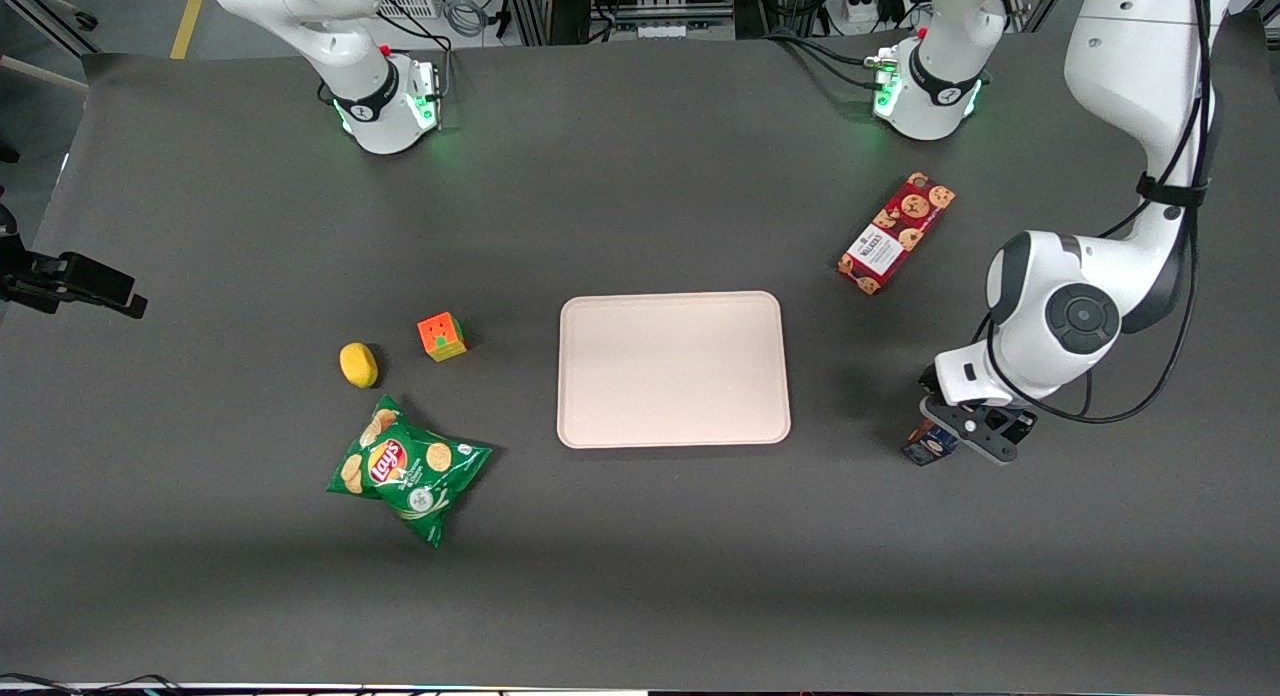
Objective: Place cookie box on tray
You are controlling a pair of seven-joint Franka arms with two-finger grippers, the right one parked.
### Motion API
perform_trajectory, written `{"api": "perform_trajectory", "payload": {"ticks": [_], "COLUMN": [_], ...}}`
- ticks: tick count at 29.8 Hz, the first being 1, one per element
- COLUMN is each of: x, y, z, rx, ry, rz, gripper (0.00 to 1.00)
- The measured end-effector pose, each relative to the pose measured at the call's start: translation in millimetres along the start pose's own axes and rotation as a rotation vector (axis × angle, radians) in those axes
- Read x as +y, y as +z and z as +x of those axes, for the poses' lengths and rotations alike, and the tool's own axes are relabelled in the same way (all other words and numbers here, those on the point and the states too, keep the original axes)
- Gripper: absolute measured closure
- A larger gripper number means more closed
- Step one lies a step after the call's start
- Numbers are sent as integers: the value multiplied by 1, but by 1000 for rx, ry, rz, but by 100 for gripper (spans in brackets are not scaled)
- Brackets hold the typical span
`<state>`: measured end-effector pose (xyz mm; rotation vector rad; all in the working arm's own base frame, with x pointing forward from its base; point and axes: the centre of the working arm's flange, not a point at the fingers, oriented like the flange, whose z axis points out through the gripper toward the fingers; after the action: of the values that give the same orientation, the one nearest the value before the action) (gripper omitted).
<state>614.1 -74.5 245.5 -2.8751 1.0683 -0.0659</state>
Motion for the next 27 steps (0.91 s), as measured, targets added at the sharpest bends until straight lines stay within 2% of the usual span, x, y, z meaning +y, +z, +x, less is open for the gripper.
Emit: {"api": "perform_trajectory", "payload": {"ticks": [7, 10, 17, 18, 21, 24, 27], "x": [1, 1, 1, 1, 1, -2, -6], "y": [9, 9, 9, 8, 7, 3, -5], "z": [0, 0, 0, 0, 1, 3, 6], "rx": [-5, -5, -5, -5, -5, -7, -28], "ry": [7, 7, 7, 7, 7, 5, 0], "rz": [0, 0, -1, -1, 0, 0, -7], "gripper": [1, 8, 45, 55, 70, 78, 79]}}
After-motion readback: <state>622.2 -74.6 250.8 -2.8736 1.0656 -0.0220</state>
